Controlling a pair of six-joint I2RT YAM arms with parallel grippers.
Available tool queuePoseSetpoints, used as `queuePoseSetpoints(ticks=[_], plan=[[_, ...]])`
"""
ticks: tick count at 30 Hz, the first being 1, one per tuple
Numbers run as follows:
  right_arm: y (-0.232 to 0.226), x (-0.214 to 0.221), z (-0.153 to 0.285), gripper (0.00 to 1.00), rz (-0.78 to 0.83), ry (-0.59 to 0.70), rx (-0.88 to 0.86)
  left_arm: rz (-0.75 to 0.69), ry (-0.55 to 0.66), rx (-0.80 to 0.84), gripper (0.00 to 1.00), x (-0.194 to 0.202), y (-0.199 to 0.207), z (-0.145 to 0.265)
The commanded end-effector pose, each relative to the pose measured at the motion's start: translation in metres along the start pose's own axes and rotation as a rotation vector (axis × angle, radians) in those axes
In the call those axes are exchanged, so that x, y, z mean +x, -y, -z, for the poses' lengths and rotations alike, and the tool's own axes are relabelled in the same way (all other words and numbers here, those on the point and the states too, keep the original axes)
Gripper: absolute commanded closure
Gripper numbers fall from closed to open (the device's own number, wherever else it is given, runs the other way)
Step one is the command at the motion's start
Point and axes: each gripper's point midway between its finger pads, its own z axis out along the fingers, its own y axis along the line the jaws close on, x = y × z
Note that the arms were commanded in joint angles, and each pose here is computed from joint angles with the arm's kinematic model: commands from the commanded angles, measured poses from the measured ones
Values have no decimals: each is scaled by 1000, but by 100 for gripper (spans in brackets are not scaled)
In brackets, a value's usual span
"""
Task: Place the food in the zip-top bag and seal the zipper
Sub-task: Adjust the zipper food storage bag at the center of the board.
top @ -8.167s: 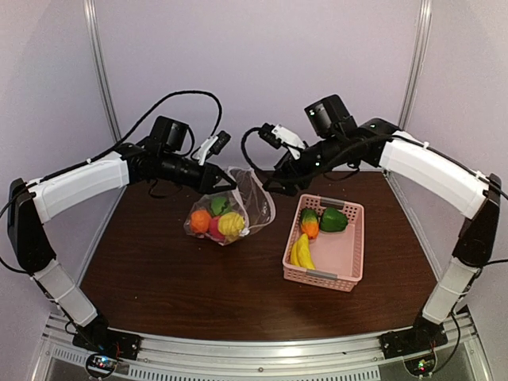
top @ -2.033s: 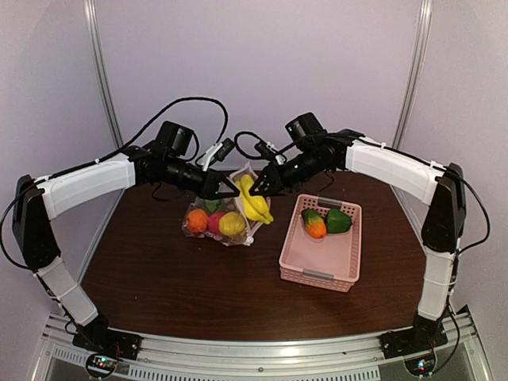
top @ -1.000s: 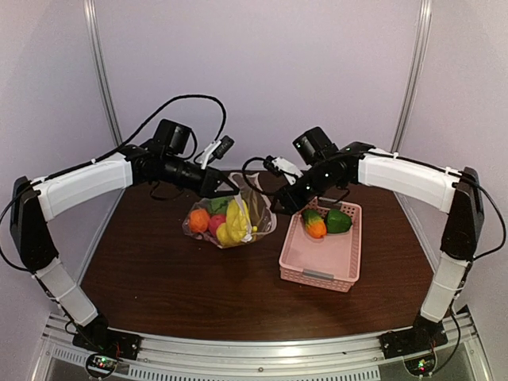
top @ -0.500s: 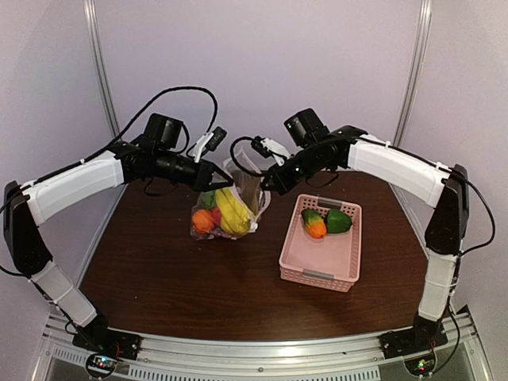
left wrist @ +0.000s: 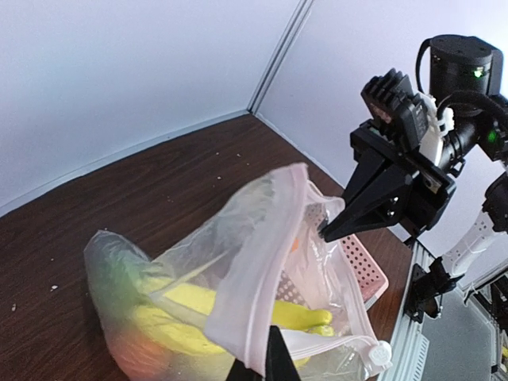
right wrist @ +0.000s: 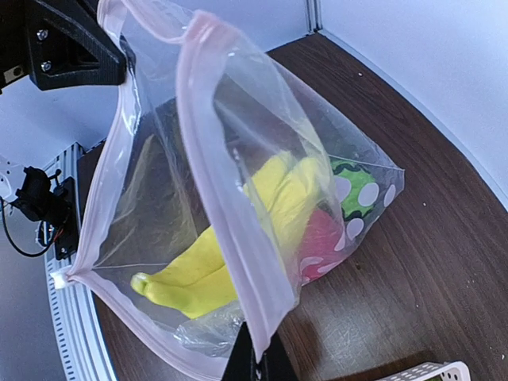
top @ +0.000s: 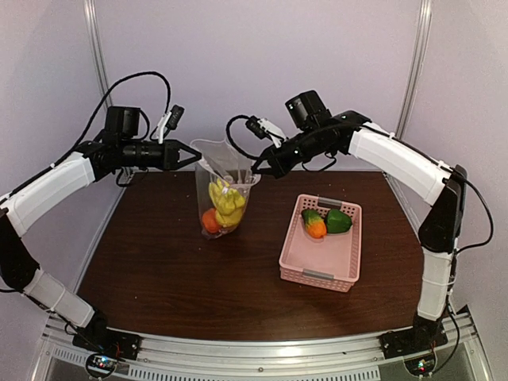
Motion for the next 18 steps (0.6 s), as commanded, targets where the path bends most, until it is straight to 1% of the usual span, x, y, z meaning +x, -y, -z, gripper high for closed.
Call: queuePoseSetpoints(ticks=[1,2,3,4,5,7,8,9,11,13,14,15,16,17,18], plan=[[-17,-18,6,100,23,46,-132,17,14,166,100,-13,22,-10],[-15,-20,4,100,25,58,-107,12,12,200,100,-15,29,-11],[-10,-18,-2,100,46,50,-45,15,23,196,100,-17,28,-11],[-11,-14,-8,100,73,26,-33,30,28,162,100,-13,21,-14],[-17,-12,-11,100,69,10,-63,46,17,145,100,-7,15,-17],[-28,-23,-5,100,41,53,-134,55,-26,164,100,-2,14,-23],[-32,-28,-4,100,47,70,-141,52,-29,181,100,-5,17,-23],[-27,-29,-6,100,51,74,-98,42,-22,193,100,-9,20,-21],[-11,-23,-17,100,56,44,-11,20,8,154,100,-14,16,-16],[-4,-18,-24,100,19,24,-22,28,9,124,100,-7,7,-18],[-2,-15,-26,98,-2,15,-34,45,-6,125,100,-1,4,-23],[-1,-11,-27,89,-10,3,-35,65,-24,144,100,4,3,-27],[2,-7,-26,77,-11,-10,-26,89,-47,177,100,10,5,-33],[4,-5,-21,71,-7,-16,-10,101,-55,199,100,11,8,-36],[5,-4,-16,68,-2,-20,2,107,-56,217,100,11,11,-38]])
